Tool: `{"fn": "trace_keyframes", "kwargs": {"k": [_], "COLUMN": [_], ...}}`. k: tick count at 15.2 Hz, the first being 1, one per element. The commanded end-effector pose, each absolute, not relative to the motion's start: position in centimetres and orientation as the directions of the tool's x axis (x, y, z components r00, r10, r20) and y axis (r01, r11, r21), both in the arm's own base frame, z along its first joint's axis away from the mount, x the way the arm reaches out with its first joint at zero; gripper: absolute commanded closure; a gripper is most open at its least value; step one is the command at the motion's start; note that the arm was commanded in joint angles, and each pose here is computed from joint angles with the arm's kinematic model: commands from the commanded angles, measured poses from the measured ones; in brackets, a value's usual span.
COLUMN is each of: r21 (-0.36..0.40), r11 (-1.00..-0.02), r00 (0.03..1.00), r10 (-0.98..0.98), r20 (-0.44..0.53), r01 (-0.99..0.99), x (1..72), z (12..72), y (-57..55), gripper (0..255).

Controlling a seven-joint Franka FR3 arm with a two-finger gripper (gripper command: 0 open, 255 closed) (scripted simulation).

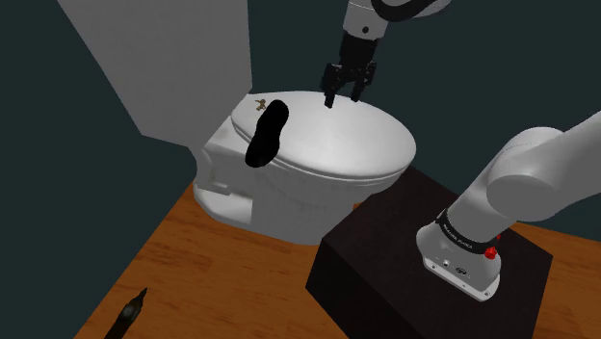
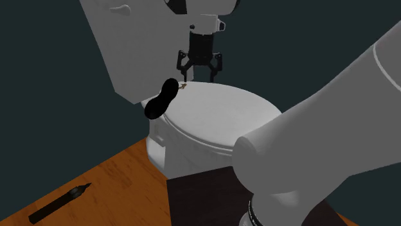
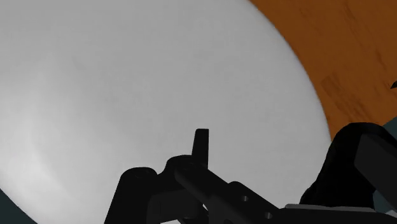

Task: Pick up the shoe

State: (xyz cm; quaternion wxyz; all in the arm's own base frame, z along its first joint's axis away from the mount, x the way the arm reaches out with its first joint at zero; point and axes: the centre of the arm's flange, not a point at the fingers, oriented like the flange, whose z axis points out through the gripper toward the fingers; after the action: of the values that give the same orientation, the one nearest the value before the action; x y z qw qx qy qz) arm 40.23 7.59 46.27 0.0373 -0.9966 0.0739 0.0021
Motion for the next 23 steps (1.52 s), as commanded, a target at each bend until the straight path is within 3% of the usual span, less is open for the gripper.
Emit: {"fn": "trace_keyframes", "kwargs": {"k": [1,13,23], "r21": [-0.101,-0.265,-0.265], "r11": [-0.979,-0.906,-0.906], "r00": [0.983,0.917,0.917], "r10": [-0.181,-0.375,-0.375], "r20": [0.017,0.138,0.138], "r01": [-0.178,-0.330,-0.330], "x": [42.0,53.1,53.1], "z": [45.3,41.9,37.9], "y": [8.6,13.7,13.7], "gripper": [0,0,0]}}
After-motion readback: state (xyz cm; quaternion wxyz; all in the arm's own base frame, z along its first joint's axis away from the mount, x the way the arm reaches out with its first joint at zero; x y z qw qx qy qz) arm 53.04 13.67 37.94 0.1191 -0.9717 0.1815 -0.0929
